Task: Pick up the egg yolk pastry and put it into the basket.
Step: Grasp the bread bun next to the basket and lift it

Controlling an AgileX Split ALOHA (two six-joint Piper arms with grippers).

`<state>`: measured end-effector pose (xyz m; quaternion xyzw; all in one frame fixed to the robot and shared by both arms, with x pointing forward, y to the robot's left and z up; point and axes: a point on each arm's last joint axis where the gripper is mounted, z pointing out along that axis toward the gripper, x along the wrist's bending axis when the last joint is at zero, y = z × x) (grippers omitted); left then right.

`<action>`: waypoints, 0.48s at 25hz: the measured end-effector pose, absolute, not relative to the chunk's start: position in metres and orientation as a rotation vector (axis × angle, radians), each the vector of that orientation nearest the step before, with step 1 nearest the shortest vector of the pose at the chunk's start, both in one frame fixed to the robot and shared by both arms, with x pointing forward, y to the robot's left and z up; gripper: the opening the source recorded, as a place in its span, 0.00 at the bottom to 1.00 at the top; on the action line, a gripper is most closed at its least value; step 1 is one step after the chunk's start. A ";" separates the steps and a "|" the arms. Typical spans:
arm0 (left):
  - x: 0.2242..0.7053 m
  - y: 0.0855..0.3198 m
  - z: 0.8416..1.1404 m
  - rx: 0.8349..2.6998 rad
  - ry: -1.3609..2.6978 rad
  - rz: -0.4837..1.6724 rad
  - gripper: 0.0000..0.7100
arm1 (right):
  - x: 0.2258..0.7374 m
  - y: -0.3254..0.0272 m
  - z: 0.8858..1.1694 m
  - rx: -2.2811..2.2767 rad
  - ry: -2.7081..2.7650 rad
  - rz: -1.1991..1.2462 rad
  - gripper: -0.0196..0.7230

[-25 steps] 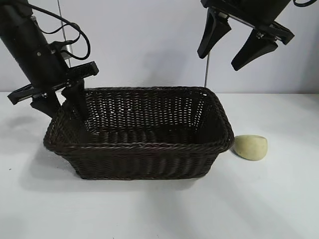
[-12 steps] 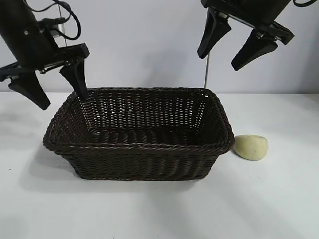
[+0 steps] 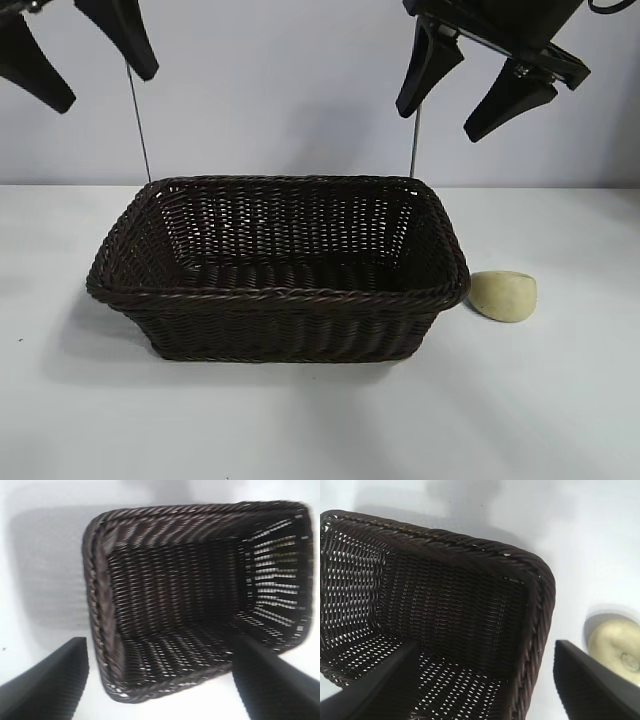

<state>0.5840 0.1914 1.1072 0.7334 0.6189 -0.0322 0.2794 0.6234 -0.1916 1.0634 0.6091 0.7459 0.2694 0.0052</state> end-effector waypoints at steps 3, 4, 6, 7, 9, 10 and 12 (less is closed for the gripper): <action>0.574 0.190 1.119 1.941 1.635 -0.121 0.81 | 0.623 -0.192 1.063 1.907 2.336 0.843 0.75; 0.570 0.190 1.120 1.930 1.634 -0.136 0.81 | 0.623 -0.192 1.063 1.907 2.336 0.843 0.75; 0.565 0.189 1.114 1.893 1.644 -0.172 0.80 | 0.623 -0.192 1.063 1.907 2.336 0.843 0.75; 0.563 0.188 1.108 1.870 1.657 -0.185 0.80 | 0.623 -0.192 1.063 1.908 2.337 0.843 0.75; 0.560 0.188 1.092 1.836 1.689 -0.207 0.80 | 0.623 -0.192 1.063 1.907 2.336 0.843 0.75; 0.560 0.188 1.084 1.816 1.706 -0.223 0.80 | 0.623 -0.192 1.063 1.907 2.336 0.843 0.75; 0.559 0.186 1.074 1.778 1.721 -0.250 0.80 | 0.623 -0.192 1.063 1.907 2.336 0.843 0.75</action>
